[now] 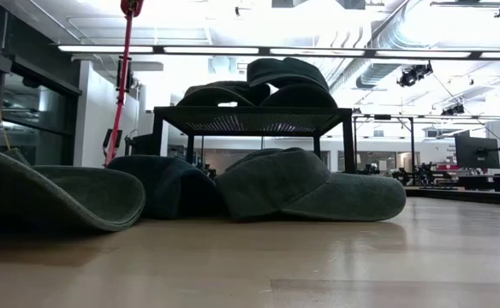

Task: Pick & Place hat
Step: Stack the bottom gray cap on top of the other gray cap on the shelf

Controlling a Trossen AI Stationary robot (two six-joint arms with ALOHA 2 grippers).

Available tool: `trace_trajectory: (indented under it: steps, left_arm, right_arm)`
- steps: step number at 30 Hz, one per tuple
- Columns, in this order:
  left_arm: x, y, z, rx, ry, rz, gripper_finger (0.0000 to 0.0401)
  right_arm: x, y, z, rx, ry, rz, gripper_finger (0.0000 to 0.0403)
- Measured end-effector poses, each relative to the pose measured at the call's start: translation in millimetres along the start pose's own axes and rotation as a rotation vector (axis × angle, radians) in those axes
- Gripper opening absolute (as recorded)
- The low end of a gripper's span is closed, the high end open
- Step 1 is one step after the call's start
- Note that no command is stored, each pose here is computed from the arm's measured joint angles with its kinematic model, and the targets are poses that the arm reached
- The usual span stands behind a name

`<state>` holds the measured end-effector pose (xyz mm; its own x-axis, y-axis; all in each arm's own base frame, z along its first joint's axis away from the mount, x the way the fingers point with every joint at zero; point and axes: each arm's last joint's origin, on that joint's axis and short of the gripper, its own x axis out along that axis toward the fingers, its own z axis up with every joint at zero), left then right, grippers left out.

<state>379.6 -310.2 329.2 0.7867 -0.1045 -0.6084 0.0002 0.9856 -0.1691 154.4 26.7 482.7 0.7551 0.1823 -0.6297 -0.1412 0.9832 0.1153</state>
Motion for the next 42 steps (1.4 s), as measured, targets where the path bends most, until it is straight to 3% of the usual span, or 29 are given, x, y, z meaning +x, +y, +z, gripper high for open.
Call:
trace_trajectory:
  steps: [6,9,13,17,21,24,26,29,36,38,42]
  left_arm:
    - [-5.9,13.3,51.5,0.082,-0.31,-0.087,0.0186]
    - [-7.1,23.4,80.7,0.113,-0.486,-0.225,0.0186]
    - [-16.1,39.7,116.3,0.183,-0.764,-0.49,0.0186]
    - [-31.1,57.5,139.0,0.29,-0.993,-0.738,0.0186]
    - [-45.6,70.5,150.1,0.357,-1.151,-0.906,0.0186]
    - [-47.8,77.2,153.2,0.361,-1.162,-0.963,0.0186]
    - [-44.2,83.2,156.0,0.315,-1.149,-0.916,0.0186]
    - [-40.3,101.7,167.0,0.215,-1.167,-0.747,0.0186]
    - [-65.4,150.6,193.2,0.183,-1.176,-0.35,0.0186]
    - [-79.1,163.3,198.1,0.172,-1.134,-0.18,0.0186]
    - [-101.5,176.7,191.7,0.159,-0.914,0.237,0.0186]
  right_arm:
    - [0.0,0.0,0.0,0.026,0.0,0.0,0.0236]
    - [0.0,0.2,-0.2,0.047,0.003,0.006,0.0236]
    - [0.1,4.5,-4.0,0.044,0.042,0.036,0.0236]
    - [-0.1,12.3,-8.8,0.035,0.087,0.07,0.0236]
    - [-0.8,21.2,-14.1,0.044,0.136,0.103,0.0236]
    - [-0.1,29.5,-17.2,0.052,0.156,0.121,0.0236]
    - [4.6,35.6,-21.5,0.051,0.186,0.138,0.0236]
    - [17.4,46.8,-31.2,0.067,0.258,0.161,0.0236]
    - [64.5,76.4,-66.7,0.086,0.42,0.199,0.0236]
    - [78.9,85.6,-77.3,0.1,0.439,0.227,0.0236]
    - [103.1,102.3,-97.5,0.133,0.455,0.29,0.0236]
